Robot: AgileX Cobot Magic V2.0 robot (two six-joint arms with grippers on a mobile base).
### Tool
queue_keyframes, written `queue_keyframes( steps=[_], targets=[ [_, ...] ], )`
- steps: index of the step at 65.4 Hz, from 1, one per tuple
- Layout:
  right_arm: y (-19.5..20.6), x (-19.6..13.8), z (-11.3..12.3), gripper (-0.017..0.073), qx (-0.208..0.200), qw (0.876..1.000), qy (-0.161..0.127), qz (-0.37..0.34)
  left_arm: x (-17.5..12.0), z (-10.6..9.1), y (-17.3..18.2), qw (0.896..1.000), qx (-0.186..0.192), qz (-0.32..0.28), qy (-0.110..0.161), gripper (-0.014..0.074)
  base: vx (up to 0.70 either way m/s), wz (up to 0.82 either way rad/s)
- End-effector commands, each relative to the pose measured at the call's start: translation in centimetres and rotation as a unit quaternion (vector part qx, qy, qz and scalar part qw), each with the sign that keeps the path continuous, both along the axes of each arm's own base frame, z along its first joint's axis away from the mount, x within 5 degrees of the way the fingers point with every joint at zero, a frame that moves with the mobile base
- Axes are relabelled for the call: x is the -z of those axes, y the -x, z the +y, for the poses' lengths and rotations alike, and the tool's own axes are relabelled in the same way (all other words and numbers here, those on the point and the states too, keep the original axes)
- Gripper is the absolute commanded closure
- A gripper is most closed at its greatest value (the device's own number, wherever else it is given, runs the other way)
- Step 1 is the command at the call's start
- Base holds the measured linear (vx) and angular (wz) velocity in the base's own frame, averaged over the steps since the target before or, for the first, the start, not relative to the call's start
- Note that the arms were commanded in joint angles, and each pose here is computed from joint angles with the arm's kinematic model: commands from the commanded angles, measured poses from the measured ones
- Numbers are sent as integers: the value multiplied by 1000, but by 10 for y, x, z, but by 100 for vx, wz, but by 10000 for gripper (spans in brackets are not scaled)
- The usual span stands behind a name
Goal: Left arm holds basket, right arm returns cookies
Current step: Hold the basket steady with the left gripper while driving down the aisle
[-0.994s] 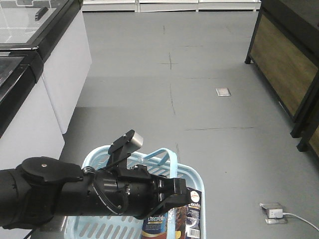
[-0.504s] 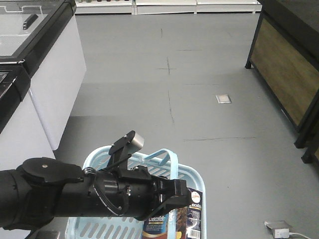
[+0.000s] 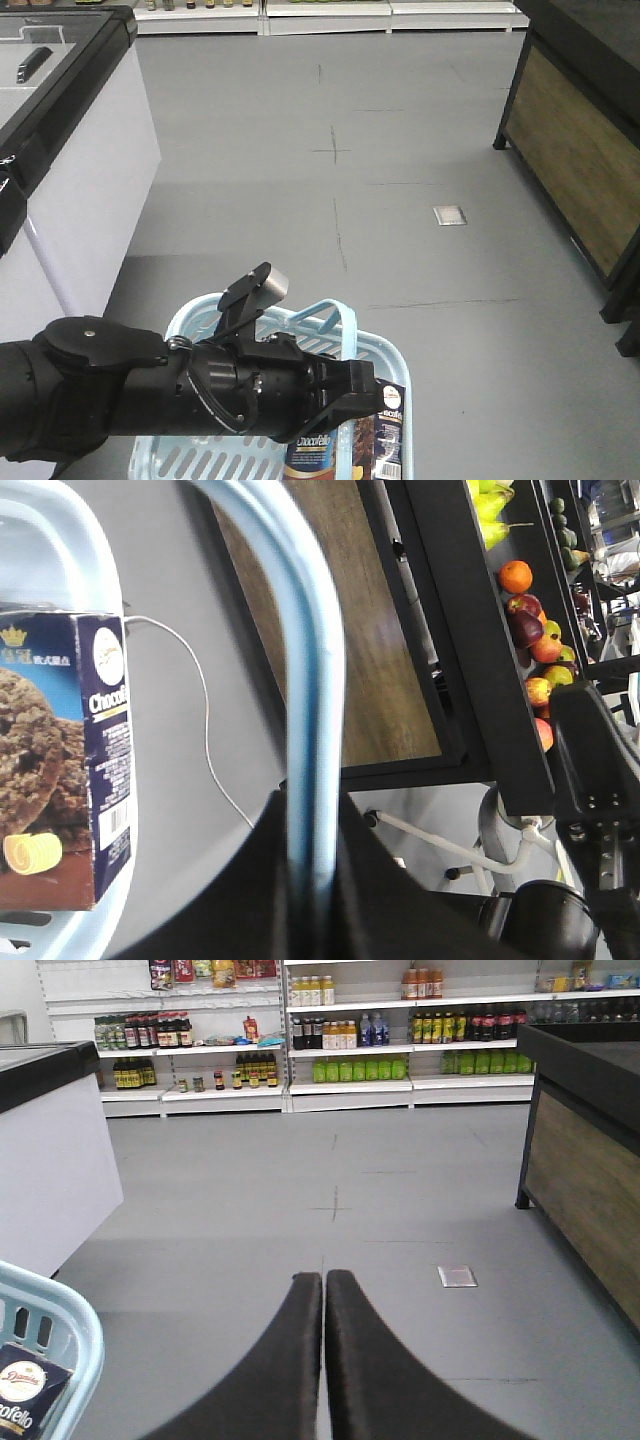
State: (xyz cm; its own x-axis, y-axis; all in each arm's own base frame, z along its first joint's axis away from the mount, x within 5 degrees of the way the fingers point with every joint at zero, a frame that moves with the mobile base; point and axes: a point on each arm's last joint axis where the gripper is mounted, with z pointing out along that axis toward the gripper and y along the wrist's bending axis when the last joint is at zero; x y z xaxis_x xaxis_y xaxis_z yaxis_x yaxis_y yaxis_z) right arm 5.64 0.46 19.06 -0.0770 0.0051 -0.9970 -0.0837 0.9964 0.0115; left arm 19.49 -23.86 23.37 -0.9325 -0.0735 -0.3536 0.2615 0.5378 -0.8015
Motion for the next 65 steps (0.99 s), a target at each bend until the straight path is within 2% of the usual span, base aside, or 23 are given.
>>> queue_keyframes(
  steps=[1,38,65],
  targets=[
    [1,-8,0,568,1,999,-1,-45,-25,-2,4,999,8,-13,46,600,26,-12],
    [1,-8,0,568,1,999,-1,-45,-25,-2,4,999,8,-13,46,600,27,-13],
    [1,-8,0,568,1,999,-1,-45,-25,-2,4,999,8,-13,46,600,33,3]
  ],
)
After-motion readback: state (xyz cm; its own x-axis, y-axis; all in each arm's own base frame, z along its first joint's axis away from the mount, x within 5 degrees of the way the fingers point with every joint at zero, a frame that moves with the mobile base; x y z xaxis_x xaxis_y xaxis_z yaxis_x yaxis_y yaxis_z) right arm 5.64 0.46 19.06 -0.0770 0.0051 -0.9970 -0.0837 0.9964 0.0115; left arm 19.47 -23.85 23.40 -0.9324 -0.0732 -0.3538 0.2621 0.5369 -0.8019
